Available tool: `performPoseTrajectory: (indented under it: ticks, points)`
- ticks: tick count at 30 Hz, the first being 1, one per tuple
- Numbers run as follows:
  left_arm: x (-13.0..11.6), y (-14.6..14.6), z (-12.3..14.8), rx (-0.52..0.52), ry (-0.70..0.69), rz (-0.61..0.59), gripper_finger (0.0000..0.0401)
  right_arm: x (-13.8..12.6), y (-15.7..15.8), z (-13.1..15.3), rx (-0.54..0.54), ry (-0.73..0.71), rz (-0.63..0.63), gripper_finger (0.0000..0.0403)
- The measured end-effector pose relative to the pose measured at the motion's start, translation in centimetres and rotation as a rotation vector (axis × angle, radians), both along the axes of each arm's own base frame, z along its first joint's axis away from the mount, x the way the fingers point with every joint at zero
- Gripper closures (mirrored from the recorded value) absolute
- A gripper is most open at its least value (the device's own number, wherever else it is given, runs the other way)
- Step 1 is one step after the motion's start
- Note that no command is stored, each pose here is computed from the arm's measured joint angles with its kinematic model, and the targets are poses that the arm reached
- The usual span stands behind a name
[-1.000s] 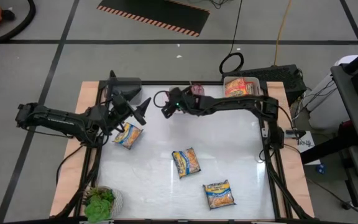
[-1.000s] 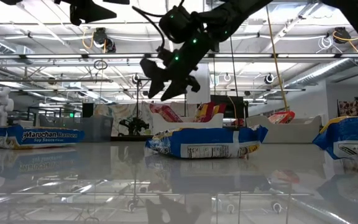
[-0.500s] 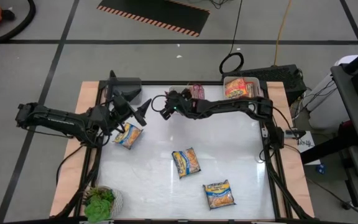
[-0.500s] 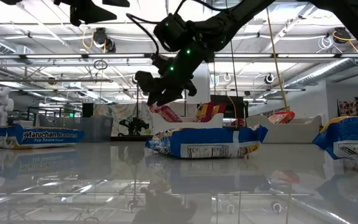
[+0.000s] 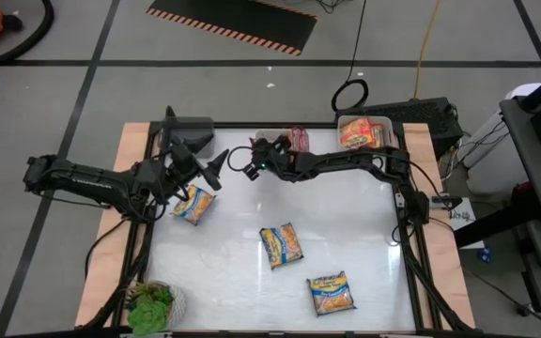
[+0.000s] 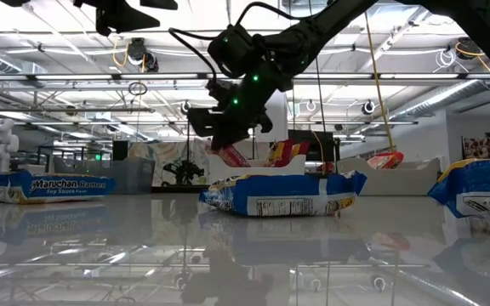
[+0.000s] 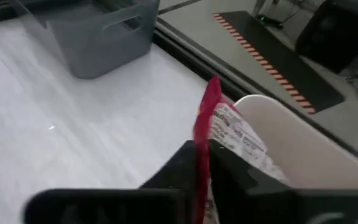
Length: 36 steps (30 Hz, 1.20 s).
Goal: Sort Maruchan noodles
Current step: Put the red noodle pack into the white bin
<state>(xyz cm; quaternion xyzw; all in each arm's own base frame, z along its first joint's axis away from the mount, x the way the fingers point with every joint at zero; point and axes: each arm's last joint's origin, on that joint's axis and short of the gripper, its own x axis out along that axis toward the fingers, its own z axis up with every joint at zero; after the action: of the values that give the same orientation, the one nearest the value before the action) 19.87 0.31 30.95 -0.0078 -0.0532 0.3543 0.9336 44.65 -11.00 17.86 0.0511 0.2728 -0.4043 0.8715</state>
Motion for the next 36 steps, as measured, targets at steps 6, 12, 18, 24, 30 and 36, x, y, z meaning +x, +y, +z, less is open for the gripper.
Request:
performPoseTrajectory:
  ticks: [6,12,18,24,30,36]
  points:
    - [0.0,0.0,-0.1,-0.005,0.009,-0.001,0.0084,-0.2,0.0,0.3,-0.05,0.044,0.001,0.0399]
    - [0.1,-0.1,-0.6,-0.022,0.042,-0.007,0.0084,-1.0,1.1,3.5,-0.194,0.083,-0.054,0.0402]
    - [0.1,-0.4,-0.7,-0.035,0.041,-0.023,0.0084,-2.3,1.8,7.4,-0.323,0.044,-0.131,0.0402]
    - [0.1,-1.0,-0.6,-0.036,0.036,-0.056,0.0084,-5.7,1.6,4.9,-0.328,-0.144,-0.184,0.0403]
    - [0.0,-1.4,-0.3,-0.038,0.004,-0.074,0.0084,-9.8,2.5,3.3,-0.339,-0.429,-0.225,0.0403]
    - [0.1,-0.8,-0.4,-0.055,-0.009,-0.051,0.0084,-11.2,2.9,4.9,-0.359,-0.56,-0.154,0.0403]
